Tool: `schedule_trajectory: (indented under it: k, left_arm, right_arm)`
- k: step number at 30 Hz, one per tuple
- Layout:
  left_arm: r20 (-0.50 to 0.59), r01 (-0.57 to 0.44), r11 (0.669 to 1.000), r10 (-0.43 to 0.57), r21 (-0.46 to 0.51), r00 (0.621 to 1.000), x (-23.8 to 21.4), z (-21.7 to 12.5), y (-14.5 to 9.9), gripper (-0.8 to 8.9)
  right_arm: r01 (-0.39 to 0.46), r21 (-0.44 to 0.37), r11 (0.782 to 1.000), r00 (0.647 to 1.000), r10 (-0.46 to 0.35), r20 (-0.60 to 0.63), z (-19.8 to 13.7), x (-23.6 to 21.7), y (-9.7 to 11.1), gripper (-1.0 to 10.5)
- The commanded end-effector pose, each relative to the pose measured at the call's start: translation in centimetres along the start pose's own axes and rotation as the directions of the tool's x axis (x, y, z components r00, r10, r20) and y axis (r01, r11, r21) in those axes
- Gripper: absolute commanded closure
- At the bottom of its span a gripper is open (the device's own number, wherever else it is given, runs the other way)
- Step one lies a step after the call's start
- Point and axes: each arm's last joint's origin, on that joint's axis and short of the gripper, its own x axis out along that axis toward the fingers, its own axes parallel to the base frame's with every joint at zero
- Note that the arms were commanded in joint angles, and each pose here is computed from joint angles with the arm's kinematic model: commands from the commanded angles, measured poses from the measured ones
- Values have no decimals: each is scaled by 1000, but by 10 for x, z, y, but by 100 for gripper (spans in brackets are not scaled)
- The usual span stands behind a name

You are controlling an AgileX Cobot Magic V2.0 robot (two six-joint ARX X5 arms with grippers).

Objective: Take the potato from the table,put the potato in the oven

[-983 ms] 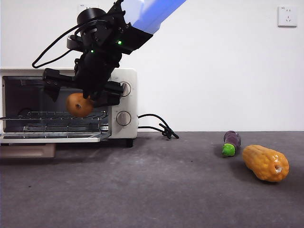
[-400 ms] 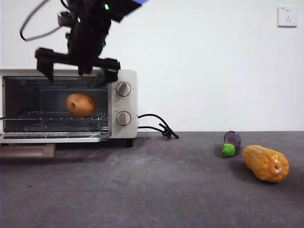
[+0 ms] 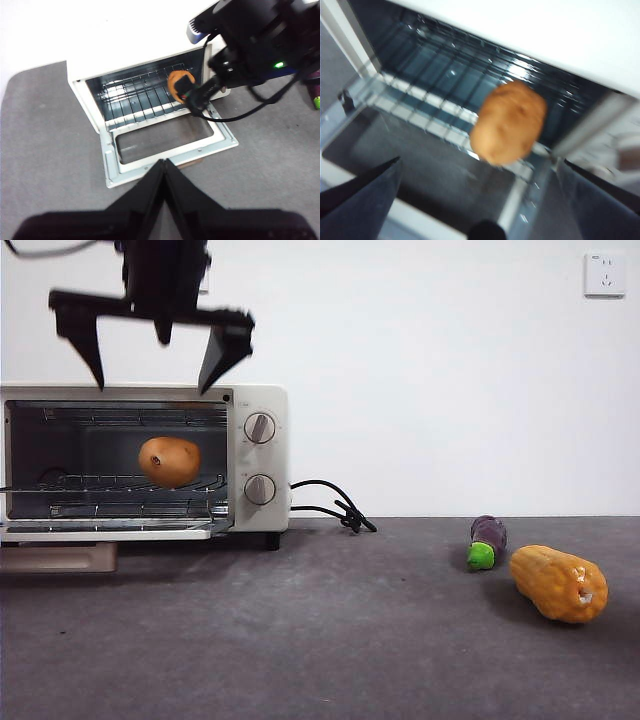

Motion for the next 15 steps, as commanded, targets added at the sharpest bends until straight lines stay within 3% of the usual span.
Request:
schedule_trajectory:
  k: [1, 6, 10, 15]
  left_arm:
    - [5, -42, 998, 42, 42, 999, 4, 2, 1, 819]
    - [6, -70, 997, 70, 36, 998, 9, 6, 2, 819]
    - [-8, -68, 997, 68, 34, 998, 14, 8, 2, 819]
    - [-31, -65, 998, 65, 7, 997, 21, 11, 2, 819]
  right_arm:
    - [18, -25, 1000, 999, -19, -48, 0, -10, -2, 562]
    - [62, -76, 995, 993, -69, -99, 5, -40, -14, 857]
    - [120, -126, 985, 983, -135, -121, 6, -61, -23, 891]
    - [36, -126, 991, 997, -46, -70, 17, -96, -26, 919]
